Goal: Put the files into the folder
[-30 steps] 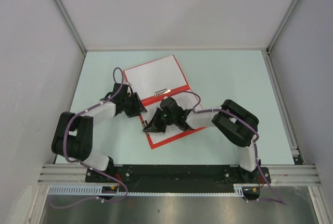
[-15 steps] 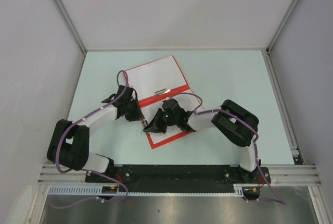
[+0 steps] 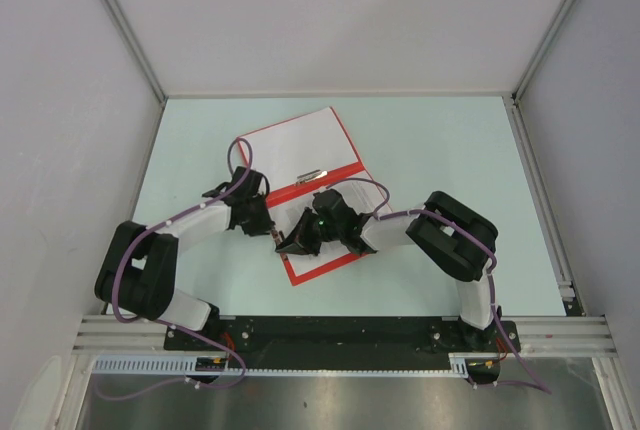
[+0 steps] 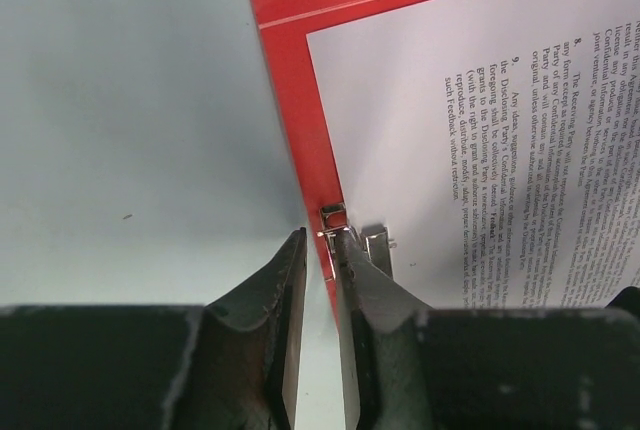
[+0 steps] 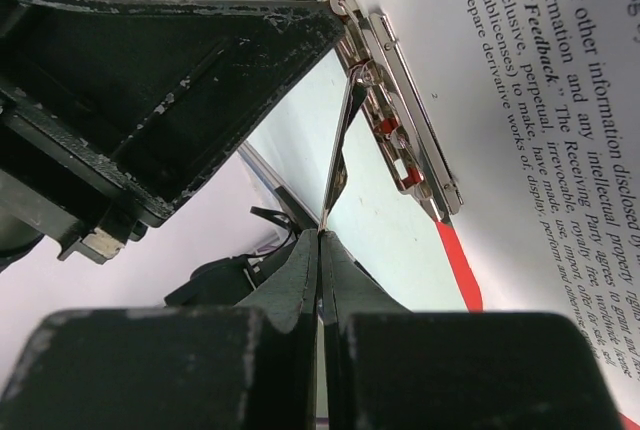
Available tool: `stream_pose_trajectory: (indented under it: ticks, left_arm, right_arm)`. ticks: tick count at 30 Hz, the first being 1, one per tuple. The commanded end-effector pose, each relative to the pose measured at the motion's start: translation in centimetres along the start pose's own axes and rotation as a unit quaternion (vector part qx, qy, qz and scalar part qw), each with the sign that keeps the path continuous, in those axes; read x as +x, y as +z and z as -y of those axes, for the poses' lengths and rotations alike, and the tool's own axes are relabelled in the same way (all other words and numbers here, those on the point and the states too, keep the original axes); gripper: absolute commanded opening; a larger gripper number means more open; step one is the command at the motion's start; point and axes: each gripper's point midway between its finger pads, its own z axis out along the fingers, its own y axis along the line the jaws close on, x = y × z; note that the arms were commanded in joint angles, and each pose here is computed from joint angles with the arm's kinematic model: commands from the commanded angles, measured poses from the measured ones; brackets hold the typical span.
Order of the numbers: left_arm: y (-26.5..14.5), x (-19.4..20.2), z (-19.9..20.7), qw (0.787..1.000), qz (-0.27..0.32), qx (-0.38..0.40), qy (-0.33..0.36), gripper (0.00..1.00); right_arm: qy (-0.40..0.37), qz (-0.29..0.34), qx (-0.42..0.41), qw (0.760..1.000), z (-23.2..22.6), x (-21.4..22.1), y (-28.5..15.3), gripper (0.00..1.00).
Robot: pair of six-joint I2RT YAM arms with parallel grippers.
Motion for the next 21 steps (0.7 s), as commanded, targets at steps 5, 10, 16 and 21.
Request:
stream_pose_trajectory:
  ticks: [5, 10, 16, 21]
  left_arm:
    - [2.0, 1.0, -0.4, 1.000, -0.017, -0.017, 0.011, 0.18]
    - [2.6, 1.2, -1.5, 0.997, -0.034, -0.049, 0.041, 0.00]
    - [2.8, 1.0, -1.4, 0.994, -0.048, -0.046, 0.084, 0.00]
    - [2.7, 0.5, -1.5, 0.993, -0.049, -0.047, 0.097, 0.00]
  right_arm:
    - [-0.013, 0.004, 0.035, 0.999, 2.5, -0.1, 0.0, 0.00]
    - [-0.040, -0.007, 0.091, 0.995, 6.8, 0.2, -0.5, 0.00]
    - [-0.127, -0.026, 0.153, 0.980, 11.3, -0.7, -1.8, 0.00]
    - [-0.156, -0.028, 0.170, 0.973, 12.7, -2.6, -3.1, 0.00]
